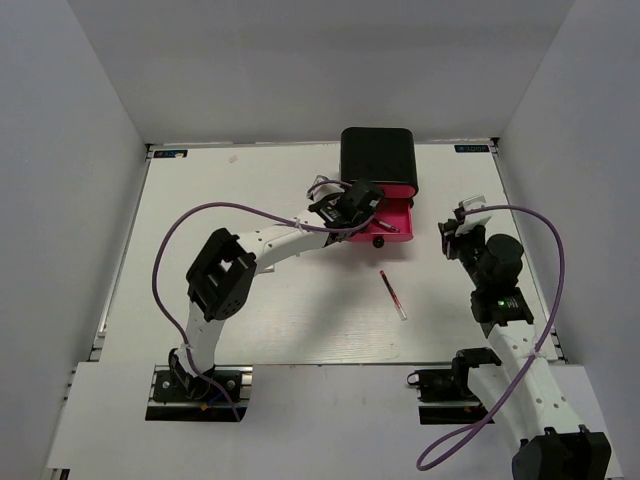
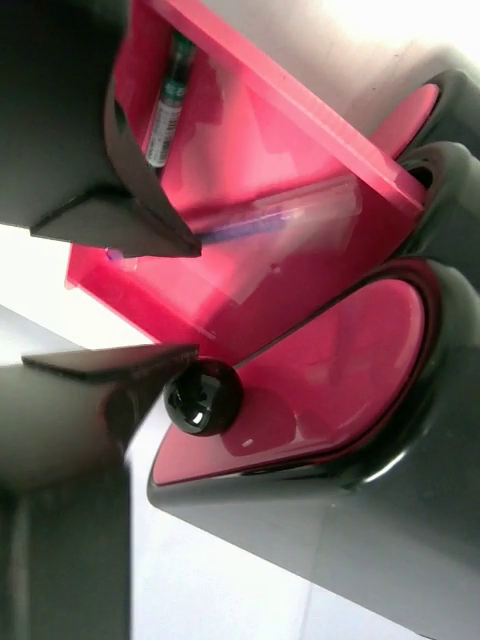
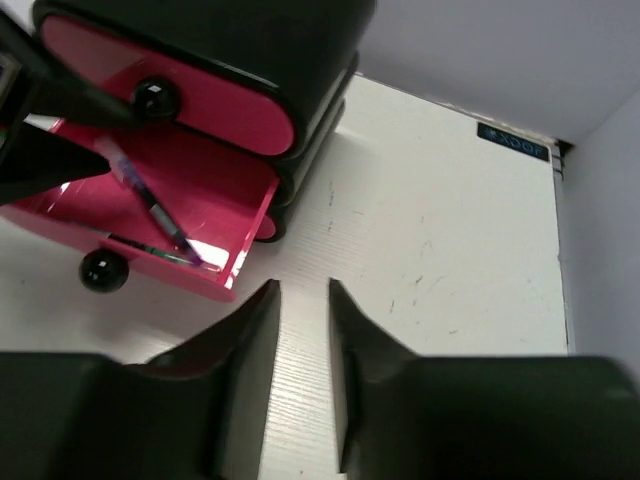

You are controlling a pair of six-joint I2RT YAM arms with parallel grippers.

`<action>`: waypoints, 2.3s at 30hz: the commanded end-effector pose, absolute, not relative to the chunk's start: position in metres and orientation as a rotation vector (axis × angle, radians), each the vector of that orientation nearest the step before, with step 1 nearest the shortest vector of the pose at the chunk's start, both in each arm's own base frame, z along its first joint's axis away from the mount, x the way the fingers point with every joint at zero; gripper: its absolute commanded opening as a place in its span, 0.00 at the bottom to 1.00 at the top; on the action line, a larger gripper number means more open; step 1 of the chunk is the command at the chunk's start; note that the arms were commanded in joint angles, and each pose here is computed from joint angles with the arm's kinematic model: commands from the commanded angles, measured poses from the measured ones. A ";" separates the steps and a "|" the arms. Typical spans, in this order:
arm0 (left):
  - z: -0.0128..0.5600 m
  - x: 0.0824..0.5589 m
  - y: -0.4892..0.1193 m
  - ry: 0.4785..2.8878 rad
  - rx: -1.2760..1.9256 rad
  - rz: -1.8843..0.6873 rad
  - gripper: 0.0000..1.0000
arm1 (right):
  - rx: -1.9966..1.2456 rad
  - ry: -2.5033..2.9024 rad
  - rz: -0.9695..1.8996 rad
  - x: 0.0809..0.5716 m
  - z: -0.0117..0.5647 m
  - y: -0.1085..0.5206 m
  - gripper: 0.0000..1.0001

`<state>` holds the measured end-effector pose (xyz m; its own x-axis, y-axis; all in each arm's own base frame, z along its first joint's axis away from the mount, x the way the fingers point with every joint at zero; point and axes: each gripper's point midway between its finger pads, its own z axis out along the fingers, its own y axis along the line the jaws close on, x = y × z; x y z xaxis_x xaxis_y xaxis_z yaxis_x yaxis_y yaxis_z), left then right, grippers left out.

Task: Sort the stationery into containers
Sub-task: Place the stationery into the container, then grab a piece of stationery with the right arm

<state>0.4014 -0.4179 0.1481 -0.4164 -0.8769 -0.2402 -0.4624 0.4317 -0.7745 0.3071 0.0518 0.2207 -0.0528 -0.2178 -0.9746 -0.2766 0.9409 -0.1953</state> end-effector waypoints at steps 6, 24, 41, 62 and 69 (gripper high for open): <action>0.198 0.395 -0.410 1.987 -1.114 -0.901 0.59 | -0.693 1.614 0.248 0.285 0.207 0.096 0.57; 0.223 0.279 -0.276 2.009 -0.322 -0.784 0.99 | -1.263 1.895 0.469 0.228 0.093 0.140 0.53; 0.193 0.212 -0.150 1.966 -0.116 -0.481 0.99 | -1.184 2.252 0.211 0.240 0.031 0.148 0.62; 0.209 0.201 -0.144 1.949 -0.004 -0.482 0.99 | -1.663 2.042 0.513 0.196 0.045 0.182 0.06; 0.206 0.200 -0.148 1.955 0.010 -0.500 0.99 | -1.549 1.648 0.379 0.262 0.173 0.220 0.00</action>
<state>0.2006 -0.1453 0.1946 -0.4419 -0.2113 -0.8718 0.2081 0.9212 -0.3287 0.2342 0.1988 0.1006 -0.0795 -0.7677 -0.6359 -0.9662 0.2163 -0.1403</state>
